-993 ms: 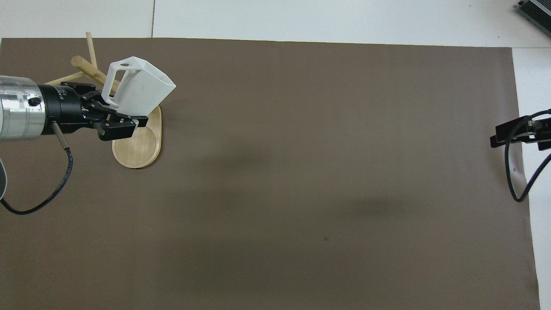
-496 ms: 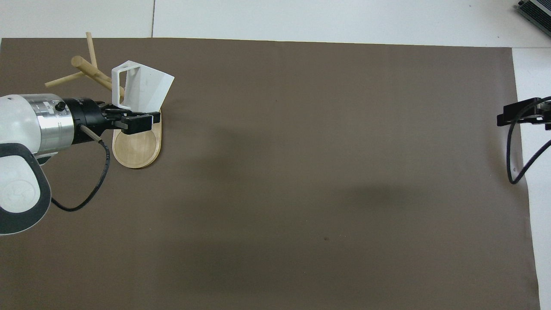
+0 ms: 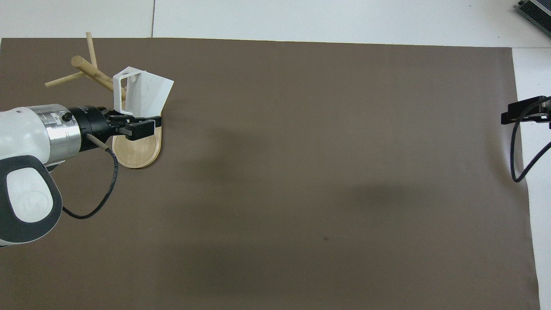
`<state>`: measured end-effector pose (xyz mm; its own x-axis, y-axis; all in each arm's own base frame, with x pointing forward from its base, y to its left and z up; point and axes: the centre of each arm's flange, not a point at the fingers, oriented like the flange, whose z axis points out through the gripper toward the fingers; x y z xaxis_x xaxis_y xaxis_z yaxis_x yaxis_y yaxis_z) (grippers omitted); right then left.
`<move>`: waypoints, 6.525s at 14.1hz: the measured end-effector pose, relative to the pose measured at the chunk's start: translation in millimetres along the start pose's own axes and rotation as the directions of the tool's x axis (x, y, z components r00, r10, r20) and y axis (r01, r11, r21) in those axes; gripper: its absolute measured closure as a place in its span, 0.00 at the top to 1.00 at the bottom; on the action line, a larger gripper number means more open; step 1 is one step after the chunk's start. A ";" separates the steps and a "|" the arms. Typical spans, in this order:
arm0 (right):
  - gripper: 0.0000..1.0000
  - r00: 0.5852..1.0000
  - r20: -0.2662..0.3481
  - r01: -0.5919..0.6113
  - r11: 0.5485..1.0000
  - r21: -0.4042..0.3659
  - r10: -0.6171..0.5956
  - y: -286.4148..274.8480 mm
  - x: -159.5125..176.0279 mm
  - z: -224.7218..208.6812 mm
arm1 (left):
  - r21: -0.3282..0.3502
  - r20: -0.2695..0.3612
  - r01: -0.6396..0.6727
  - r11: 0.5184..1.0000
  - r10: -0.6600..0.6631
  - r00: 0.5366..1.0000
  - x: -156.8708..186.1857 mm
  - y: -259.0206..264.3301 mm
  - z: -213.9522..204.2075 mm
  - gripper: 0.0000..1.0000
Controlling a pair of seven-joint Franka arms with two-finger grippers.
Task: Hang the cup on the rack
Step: 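Carry the cup with the left gripper toward the mug tree pegs, then lower the cup handle onto a mug tree peg with the left gripper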
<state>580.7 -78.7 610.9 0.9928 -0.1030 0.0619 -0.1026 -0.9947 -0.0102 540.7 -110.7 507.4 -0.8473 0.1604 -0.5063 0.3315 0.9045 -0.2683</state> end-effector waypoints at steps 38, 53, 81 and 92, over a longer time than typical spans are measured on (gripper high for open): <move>1.00 1.000 0.003 0.011 1.000 0.001 -0.011 -6.5 0.0 1.5 | -0.057 0.092 0.023 0.998 -0.017 0.996 15.7 -3.7 22.5 0.74; 1.00 1.000 0.003 0.011 1.000 0.001 -0.011 -6.6 0.0 1.5 | -0.093 0.112 0.057 0.994 -0.046 0.993 18.2 18.8 40.5 0.74; 1.00 1.000 0.003 0.011 1.000 0.001 -0.011 -6.6 0.0 1.6 | -0.128 0.135 0.124 0.984 -0.106 0.985 22.9 53.0 50.7 0.74; 1.00 1.000 0.003 0.011 1.000 0.001 -0.011 -6.6 0.0 1.6 | -0.133 0.143 0.122 0.984 -0.102 0.984 22.2 54.0 50.0 0.78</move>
<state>581.4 -72.2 609.4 0.9940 -0.0918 0.0587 -0.0913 -0.9958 -0.0107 560.6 -78.1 440.7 -0.8085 0.0086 -0.5885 0.1677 0.9618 -0.2164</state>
